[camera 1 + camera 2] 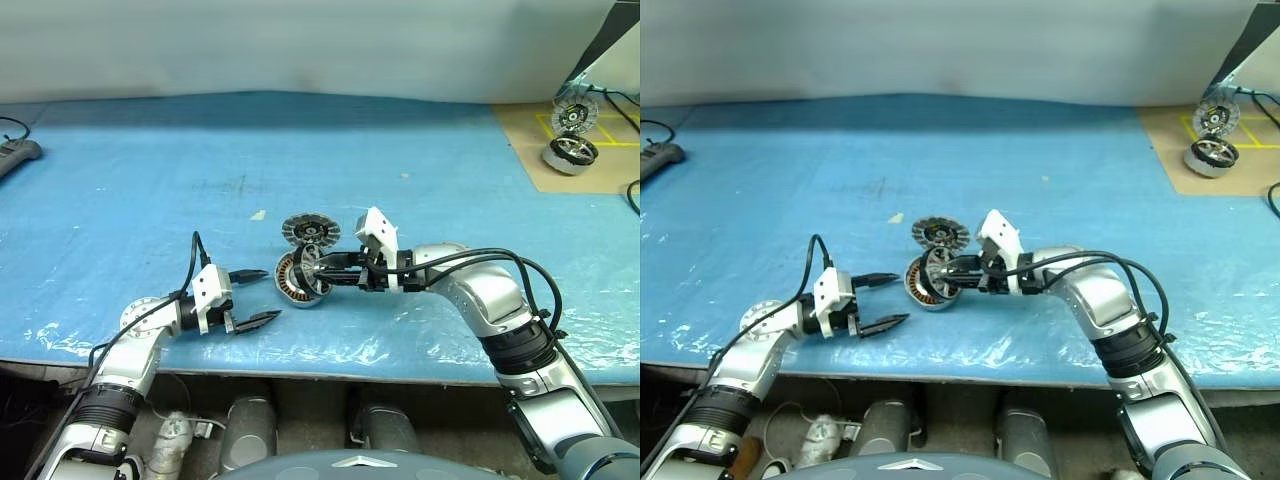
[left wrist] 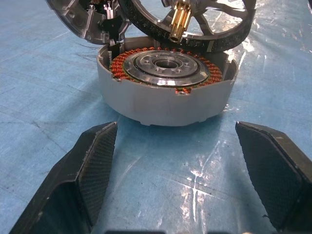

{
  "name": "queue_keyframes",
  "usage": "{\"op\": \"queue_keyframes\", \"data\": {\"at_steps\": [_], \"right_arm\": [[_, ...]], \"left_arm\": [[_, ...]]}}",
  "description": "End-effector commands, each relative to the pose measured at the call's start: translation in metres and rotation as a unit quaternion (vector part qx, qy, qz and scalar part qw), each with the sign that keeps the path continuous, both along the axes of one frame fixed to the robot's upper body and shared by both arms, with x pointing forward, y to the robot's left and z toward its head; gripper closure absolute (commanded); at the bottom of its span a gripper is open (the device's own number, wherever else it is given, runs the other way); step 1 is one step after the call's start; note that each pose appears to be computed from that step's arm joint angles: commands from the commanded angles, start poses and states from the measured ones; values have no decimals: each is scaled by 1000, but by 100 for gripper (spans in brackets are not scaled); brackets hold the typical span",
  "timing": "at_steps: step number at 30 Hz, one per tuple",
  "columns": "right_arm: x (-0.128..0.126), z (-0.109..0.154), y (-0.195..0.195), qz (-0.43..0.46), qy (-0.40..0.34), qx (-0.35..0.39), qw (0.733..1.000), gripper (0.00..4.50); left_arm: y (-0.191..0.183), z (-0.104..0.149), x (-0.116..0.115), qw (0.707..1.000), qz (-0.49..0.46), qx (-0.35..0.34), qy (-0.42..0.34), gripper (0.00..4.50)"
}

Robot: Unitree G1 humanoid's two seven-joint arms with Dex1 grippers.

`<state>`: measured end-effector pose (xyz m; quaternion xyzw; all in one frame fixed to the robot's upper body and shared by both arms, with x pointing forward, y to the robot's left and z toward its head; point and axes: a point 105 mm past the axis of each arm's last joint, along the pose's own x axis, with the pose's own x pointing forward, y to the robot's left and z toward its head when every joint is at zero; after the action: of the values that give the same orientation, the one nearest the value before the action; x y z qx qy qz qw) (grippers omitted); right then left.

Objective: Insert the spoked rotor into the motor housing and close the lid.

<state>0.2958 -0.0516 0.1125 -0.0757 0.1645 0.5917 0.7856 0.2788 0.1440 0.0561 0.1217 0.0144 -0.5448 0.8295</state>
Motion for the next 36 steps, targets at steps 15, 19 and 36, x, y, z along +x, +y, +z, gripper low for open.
{"op": "queue_keyframes", "data": {"at_steps": [15, 19, 36], "right_arm": [[-1, 11, 0, 9, -20, 5, 1000, 96], [0, 14, 1, 9, -21, 16, 1000, 96], [4, 54, 60, 66, -27, 32, 997, 96]], "left_arm": [[-2, 9, 3, 1000, -1, -3, -21, 34], [-1, 7, 2, 1000, 1, -3, -20, 34], [-3, 12, 3, 1000, 4, -8, -18, 34]]}}
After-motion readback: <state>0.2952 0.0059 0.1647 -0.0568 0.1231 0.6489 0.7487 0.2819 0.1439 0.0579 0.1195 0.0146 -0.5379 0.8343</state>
